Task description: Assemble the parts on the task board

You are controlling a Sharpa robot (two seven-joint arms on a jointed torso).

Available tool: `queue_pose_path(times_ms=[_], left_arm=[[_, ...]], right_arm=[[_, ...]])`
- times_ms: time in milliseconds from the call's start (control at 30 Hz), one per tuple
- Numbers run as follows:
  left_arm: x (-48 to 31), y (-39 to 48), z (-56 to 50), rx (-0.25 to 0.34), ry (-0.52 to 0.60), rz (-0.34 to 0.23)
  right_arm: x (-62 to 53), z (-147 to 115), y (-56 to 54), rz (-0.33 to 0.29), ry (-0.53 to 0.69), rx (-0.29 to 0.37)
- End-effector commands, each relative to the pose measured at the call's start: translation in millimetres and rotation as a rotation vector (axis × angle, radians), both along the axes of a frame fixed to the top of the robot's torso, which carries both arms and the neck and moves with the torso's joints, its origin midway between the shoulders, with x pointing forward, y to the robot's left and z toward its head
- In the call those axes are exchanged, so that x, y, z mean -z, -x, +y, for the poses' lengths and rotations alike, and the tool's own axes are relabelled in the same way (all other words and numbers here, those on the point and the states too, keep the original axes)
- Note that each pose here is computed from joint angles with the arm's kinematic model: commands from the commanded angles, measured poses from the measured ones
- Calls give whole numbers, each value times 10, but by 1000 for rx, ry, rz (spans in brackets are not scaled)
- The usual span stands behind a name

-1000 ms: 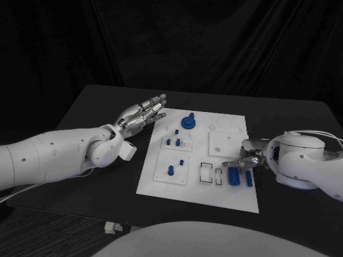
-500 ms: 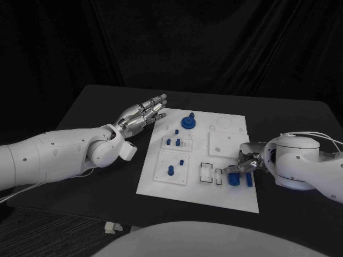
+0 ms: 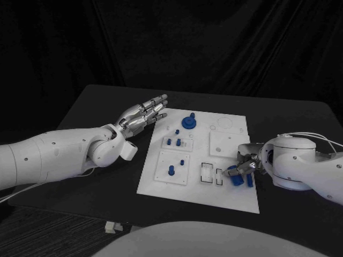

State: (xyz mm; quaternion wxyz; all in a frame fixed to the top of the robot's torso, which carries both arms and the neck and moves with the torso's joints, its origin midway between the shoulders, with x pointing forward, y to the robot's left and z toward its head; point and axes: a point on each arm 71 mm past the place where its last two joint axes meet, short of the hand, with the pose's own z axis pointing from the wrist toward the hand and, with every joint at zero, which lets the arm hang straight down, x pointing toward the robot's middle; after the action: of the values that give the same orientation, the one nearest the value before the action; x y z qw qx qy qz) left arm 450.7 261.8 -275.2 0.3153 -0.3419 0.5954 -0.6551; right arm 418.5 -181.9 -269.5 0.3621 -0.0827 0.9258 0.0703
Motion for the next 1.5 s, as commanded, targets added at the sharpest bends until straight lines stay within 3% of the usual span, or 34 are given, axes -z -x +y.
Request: queue_pose_path(times_ms=[33,267,400,867,1100,1500], left_arm=[[-94,12,-4,0,92,-106],[-91,12,-4,1,92,-104],[-88,13,-3,2,91,-102],[-81,9,2,1,90,-100],[-79,9,7,1,88,-98],[-76,10,12,2,88,-96]], right_arm=[[60,-33,19,15,19,16],[77,-71,36,62,-68,97],[76,-122,67,123,-168,196],[16,-51,178,320,-439,451],[14,63,198,351,-480,477],[64,170,178,355,-464,440]])
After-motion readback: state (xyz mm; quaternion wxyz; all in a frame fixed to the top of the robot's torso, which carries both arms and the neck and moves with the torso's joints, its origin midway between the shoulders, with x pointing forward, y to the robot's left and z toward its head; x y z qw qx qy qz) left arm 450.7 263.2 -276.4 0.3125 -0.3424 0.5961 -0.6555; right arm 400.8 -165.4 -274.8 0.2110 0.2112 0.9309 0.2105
